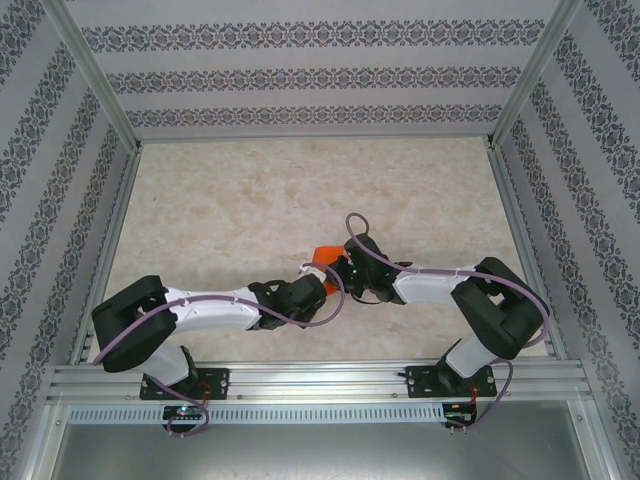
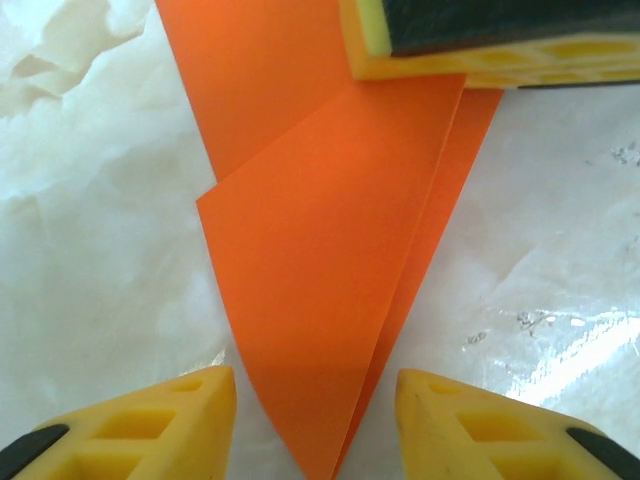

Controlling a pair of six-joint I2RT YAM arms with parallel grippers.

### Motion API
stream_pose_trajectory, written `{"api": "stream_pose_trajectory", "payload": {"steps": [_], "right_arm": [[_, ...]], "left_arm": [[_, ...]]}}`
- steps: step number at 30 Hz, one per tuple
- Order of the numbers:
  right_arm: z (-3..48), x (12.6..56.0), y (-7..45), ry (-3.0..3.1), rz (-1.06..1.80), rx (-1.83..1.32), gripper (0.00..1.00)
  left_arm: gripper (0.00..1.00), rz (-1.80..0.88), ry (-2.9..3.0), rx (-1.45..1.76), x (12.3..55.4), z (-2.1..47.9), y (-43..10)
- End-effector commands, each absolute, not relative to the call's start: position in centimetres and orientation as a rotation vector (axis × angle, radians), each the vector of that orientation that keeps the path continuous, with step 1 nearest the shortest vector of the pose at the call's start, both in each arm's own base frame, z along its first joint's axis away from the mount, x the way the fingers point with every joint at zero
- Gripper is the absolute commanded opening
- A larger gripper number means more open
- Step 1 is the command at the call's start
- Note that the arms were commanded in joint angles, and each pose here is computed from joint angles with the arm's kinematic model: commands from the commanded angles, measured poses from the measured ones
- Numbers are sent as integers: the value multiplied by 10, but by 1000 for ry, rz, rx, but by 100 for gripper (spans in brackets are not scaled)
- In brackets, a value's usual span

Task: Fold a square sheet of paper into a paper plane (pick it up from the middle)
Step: Fourth fold the wing at the center of the table.

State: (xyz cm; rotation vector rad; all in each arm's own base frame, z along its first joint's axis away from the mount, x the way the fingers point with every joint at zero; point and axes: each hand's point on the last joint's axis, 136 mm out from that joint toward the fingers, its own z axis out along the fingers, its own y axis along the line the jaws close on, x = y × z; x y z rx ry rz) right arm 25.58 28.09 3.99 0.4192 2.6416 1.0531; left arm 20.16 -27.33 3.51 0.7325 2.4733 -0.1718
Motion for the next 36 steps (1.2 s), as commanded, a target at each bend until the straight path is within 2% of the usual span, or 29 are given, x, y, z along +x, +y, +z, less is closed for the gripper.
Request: {"api": "stream_pose_trajectory", "payload": {"steps": [1, 5, 14, 22, 27, 32, 36], "right_arm": [[53, 265, 287, 2588, 1101, 429, 12], [54, 265, 287, 2585, 1111, 429, 12], [52, 265, 287, 2589, 1111, 437, 13], [52, 264, 287, 2593, 1103, 436, 14], [54, 265, 286, 2585, 1100, 434, 17], [58, 265, 282, 2575, 1086, 428, 20], [63, 263, 271, 2570, 1037, 418, 30]], "left_arm": [[46, -241, 2415, 720, 203, 48, -288], [42, -235, 2419, 736, 204, 44, -291], [22, -196, 2416, 718, 209, 40, -291], [14, -188, 2408, 709, 210, 42, -288], [5, -187, 2411, 701, 211, 42, -288], [0, -253, 2437, 661, 213, 44, -288], [0, -434, 2477, 619, 213, 47, -291]]}}
